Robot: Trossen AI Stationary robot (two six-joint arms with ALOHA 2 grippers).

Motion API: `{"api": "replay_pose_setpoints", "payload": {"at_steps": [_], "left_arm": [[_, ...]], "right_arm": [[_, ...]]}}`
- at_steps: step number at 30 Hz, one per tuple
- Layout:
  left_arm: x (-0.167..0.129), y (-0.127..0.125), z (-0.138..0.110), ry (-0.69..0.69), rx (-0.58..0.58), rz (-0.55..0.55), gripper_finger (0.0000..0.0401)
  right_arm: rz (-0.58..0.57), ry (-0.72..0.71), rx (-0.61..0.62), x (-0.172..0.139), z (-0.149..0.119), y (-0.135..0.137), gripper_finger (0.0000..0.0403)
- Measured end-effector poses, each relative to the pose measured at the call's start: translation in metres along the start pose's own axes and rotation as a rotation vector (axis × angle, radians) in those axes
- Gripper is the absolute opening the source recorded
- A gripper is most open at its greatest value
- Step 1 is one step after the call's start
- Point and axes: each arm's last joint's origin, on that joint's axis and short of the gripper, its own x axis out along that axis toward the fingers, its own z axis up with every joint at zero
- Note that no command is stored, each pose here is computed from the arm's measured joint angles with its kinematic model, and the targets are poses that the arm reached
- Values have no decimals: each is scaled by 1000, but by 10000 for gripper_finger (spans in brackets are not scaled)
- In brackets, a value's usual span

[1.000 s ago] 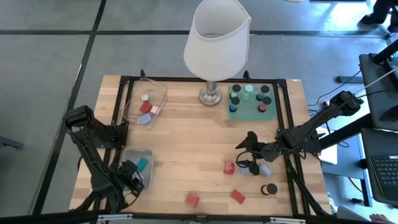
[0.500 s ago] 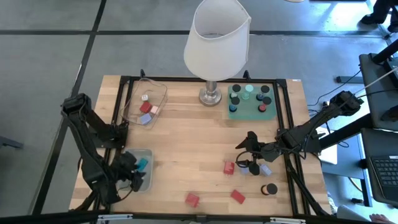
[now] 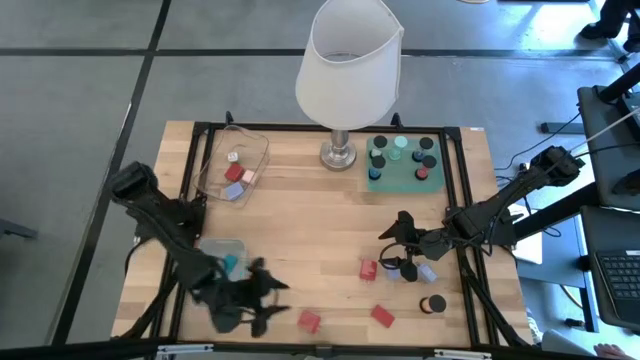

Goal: Pick & Place Office items
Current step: Put the red charger adapter into the transparent bin

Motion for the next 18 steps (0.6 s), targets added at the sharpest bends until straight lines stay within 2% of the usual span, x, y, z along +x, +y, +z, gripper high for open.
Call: {"api": "replay_pose_setpoints", "payload": {"at_steps": [4,10,13,18], "left_arm": [[34,1,-1,33,148,-104,247],[68,5,-15,34,341,-128,250],[78,6,-24,40,369,-110,250],[85,8,-35,74,322,-96,263]], "right_arm": [[0,0,0,0,0,0,339],[0,0,0,0,0,0,339],[0,0,0,0,0,0,339],[0,0,0,0,0,0,339]]}}
